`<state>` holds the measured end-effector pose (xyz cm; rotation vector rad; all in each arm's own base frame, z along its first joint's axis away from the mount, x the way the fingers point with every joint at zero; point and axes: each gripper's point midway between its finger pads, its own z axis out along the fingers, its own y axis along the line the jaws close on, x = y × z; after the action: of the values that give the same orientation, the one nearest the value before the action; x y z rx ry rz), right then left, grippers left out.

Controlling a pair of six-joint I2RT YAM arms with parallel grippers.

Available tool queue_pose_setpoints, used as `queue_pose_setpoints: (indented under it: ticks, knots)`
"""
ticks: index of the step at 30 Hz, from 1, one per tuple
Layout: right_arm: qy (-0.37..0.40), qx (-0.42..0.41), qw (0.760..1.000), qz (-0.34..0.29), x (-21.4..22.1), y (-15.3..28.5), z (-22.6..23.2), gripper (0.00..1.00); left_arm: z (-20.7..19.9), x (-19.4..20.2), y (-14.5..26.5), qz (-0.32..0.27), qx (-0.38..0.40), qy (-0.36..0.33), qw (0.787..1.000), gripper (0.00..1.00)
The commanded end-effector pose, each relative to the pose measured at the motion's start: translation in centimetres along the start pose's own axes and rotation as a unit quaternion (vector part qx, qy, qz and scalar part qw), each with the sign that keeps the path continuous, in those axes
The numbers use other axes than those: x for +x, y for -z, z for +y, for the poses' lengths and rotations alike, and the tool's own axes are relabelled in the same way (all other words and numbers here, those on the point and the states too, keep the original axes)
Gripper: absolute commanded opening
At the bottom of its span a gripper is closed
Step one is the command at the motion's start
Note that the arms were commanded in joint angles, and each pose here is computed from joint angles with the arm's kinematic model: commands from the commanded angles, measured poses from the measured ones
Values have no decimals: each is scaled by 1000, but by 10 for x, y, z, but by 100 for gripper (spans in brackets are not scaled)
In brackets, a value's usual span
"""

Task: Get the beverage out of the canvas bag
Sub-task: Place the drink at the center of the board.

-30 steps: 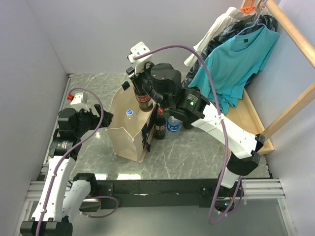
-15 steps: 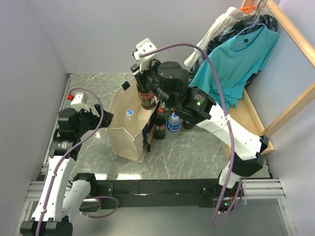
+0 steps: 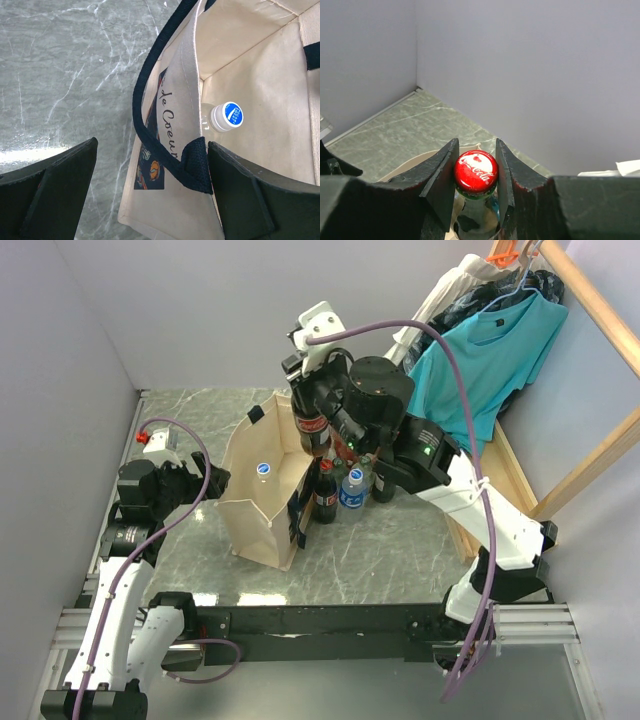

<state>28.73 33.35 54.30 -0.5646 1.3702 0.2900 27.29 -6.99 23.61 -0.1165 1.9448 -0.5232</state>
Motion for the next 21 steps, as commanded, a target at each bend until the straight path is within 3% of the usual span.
queue_pose_setpoints:
  ticks: [1, 12, 21]
  knots:
    - [-83, 83, 974, -195, -130, 72, -88, 0, -3, -7, 1, -10, 5, -7, 1000, 96]
    - [-90, 124, 968, -200, -129, 100, -117, 0, -4, -8, 1, -11, 6, -7, 1000, 96]
    - [-103, 170, 964, -178, -96, 125, -138, 0, -5, -7, 1, -9, 8, -8, 1000, 96]
